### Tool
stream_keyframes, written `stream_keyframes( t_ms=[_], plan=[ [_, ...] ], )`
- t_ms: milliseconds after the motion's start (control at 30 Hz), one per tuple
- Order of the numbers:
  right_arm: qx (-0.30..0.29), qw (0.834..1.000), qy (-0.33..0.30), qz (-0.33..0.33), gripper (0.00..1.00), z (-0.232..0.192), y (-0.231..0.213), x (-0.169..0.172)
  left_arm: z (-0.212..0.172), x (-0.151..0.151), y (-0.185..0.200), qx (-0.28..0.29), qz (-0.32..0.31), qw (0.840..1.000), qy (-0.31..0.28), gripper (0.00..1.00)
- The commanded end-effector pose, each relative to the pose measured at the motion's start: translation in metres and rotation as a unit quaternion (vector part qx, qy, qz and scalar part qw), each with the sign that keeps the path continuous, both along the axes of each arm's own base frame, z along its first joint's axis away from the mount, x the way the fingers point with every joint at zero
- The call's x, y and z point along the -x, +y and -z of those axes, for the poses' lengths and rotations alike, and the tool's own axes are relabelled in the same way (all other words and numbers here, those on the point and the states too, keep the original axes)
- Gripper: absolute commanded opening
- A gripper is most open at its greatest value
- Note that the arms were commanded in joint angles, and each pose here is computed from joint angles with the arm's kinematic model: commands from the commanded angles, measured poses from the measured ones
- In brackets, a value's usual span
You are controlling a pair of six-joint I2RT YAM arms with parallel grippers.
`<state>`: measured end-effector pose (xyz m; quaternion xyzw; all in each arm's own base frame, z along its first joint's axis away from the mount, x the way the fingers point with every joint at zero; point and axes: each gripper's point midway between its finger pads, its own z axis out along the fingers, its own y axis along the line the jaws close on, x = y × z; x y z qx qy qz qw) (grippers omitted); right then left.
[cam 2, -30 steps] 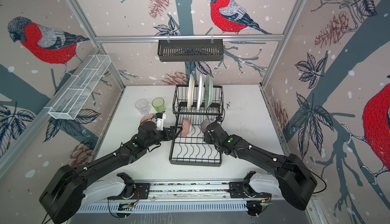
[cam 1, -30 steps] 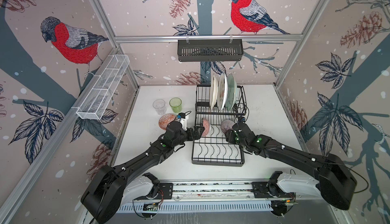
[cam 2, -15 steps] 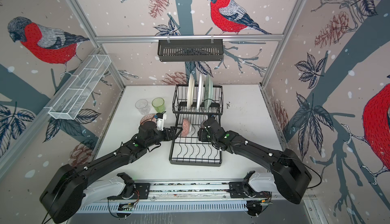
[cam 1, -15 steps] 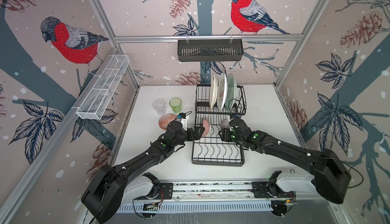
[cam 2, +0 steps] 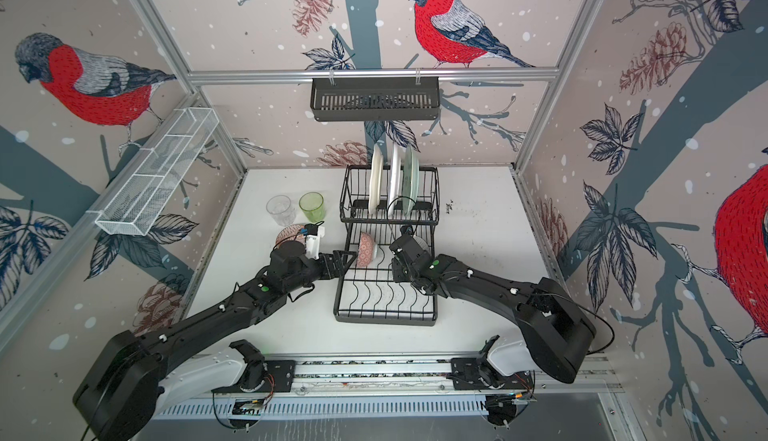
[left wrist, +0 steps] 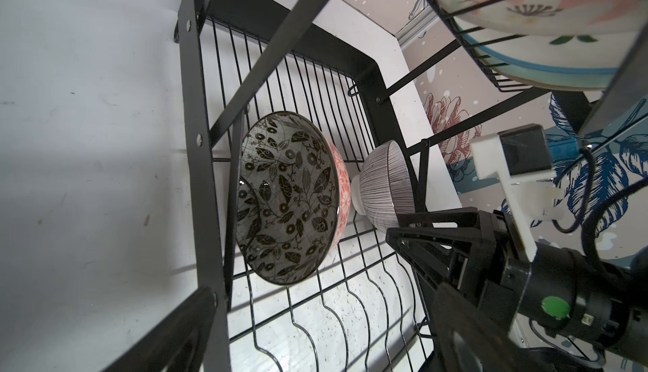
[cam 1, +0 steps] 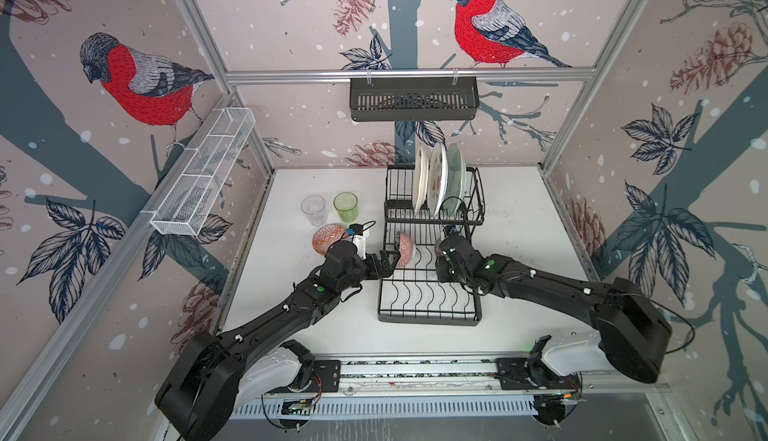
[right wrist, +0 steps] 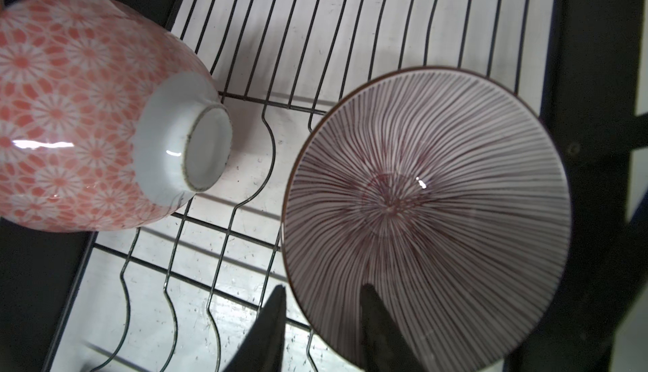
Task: Unload the mixed dishes from the dish rack
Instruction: 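Tilt and lift the striped bowl clear of the rack with right gripper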
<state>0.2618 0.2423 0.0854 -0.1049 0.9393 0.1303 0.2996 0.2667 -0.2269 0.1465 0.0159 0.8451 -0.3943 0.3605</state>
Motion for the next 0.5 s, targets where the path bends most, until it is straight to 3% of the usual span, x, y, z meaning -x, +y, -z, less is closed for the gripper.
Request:
stream_keyframes(
  t_ms=[0,167,467],
  plan=[
    [0.011,1.000,-0.016,0.005,0.27,-0.001,0.000,-0.002,-0.006,-0.003,0.001,0.002,-0.004,1.000,-0.015,0.97],
    [0.020,1.000,-0.021,0.007,0.13,-0.001,-0.001,0.000,-0.007,-0.004,0.006,-0.005,-0.017,1.000,-0.019,0.97],
    [0.004,0.999,-0.030,0.007,0.04,-0.013,0.005,0.005,-0.015,-0.009,0.016,-0.005,-0.046,0.998,-0.035,0.97]
  ],
)
